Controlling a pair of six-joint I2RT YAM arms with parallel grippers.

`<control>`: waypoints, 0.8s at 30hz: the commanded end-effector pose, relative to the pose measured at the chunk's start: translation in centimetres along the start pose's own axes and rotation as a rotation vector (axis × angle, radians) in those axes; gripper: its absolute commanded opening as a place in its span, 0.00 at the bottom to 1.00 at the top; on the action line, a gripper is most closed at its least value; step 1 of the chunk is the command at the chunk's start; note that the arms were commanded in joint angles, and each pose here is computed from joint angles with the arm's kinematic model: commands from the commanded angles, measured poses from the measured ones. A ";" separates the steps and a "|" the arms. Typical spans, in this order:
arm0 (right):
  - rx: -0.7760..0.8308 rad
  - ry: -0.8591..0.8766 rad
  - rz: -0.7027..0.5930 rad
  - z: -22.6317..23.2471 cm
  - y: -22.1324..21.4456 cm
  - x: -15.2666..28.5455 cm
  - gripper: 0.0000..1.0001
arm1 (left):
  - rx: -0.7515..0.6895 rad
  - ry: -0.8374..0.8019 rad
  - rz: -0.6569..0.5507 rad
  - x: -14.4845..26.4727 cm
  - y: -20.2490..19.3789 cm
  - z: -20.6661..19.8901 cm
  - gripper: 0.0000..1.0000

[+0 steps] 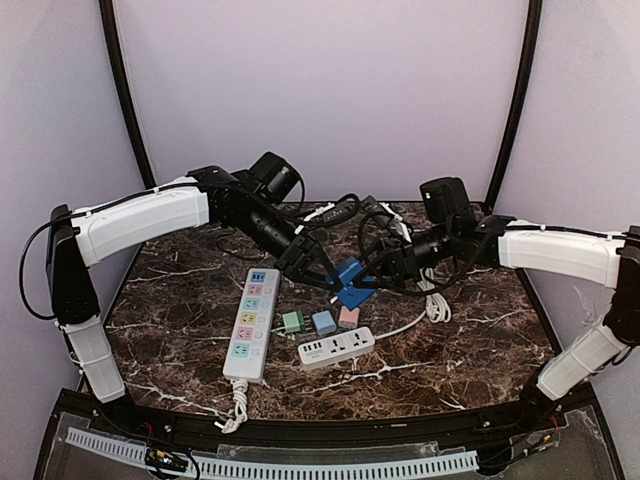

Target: Insert the plug

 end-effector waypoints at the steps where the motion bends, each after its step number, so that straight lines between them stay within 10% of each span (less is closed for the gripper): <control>1: 0.040 0.076 -0.006 1.3 0.1 -0.8 0.48 | -0.066 -0.011 -0.038 0.5 1.4 -1.0 0.01; 10: 0.024 0.098 0.004 1.8 -0.4 -0.8 0.04 | -0.085 0.047 -0.034 0.5 1.4 0.0 0.03; 14: 0.020 0.052 -0.008 1.5 -0.2 -0.6 0.00 | -0.103 0.101 -0.037 1.1 1.4 0.2 0.30; 19: 0.063 -0.022 -0.036 1.5 0.0 0.1 0.00 | -0.113 0.155 -0.054 1.5 0.8 0.5 0.90; 24: 0.095 -0.108 -0.062 1.1 0.0 0.8 0.00 | -0.100 0.181 -0.067 1.9 0.4 0.3 0.99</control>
Point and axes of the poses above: each gripper's point midway between its finger pads, its own x axis back along the fingers, its own z axis along the line the jaws close on, y = z × x, the point moved 1 cm from there along x, back along the fingers, and after that the axes turned 4 degrees about -x, right-handed, at the moved point
